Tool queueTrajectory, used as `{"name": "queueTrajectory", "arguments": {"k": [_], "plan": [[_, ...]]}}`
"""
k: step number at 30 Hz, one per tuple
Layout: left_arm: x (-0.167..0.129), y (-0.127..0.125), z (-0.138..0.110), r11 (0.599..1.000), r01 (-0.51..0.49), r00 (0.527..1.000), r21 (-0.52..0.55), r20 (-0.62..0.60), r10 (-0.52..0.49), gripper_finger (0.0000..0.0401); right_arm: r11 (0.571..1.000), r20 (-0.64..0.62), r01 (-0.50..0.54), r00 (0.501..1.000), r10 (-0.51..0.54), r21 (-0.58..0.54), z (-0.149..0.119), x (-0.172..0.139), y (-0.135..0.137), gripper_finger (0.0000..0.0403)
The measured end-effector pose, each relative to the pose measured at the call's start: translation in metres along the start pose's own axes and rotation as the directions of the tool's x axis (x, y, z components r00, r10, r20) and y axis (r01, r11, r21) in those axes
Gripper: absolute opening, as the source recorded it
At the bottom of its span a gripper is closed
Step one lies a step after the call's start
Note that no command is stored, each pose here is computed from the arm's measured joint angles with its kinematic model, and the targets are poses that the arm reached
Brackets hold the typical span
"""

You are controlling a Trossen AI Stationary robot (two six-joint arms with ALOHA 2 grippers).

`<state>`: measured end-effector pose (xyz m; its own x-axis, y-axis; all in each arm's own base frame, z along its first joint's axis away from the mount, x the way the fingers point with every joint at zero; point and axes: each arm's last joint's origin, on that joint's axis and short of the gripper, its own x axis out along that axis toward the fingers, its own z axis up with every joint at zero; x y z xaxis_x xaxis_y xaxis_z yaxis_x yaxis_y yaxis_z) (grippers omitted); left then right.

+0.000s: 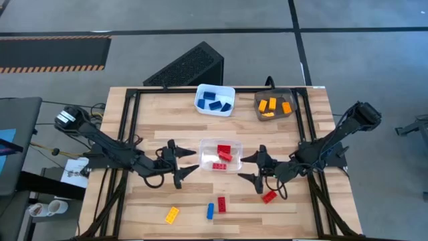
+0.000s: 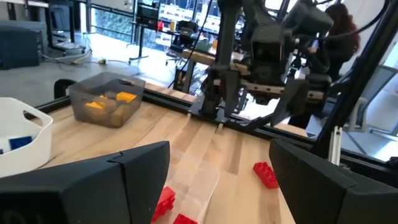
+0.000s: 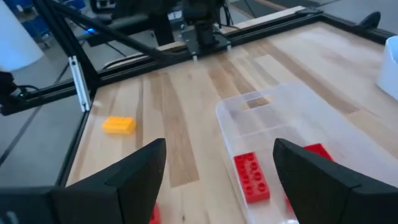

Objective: Sort & place blocks by color
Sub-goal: Put the right red block into the transparent bin

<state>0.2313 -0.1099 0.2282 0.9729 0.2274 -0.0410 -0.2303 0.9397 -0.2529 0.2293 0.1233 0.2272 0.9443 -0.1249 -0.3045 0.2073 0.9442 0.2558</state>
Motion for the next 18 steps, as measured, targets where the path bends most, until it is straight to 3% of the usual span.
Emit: {"name": "queueTrajectory", "arguments": {"k": [8, 18], "plan": [[0.018, 0.004, -0.015, 0.999, -0.031, 0.999, -0.008, 0.011, 0.031, 0.0263, 1.0, 0.025, 0.017, 1.0, -0.016, -0.009, 0.002, 0.0, 0.0, 0.0317], [0.032, 0.004, -0.019, 0.999, 0.028, 1.0, -0.042, 0.0, -0.028, 0.0263, 1.0, 0.019, 0.02, 1.0, -0.02, -0.017, -0.001, 0.002, 0.0, 0.0317]]}}
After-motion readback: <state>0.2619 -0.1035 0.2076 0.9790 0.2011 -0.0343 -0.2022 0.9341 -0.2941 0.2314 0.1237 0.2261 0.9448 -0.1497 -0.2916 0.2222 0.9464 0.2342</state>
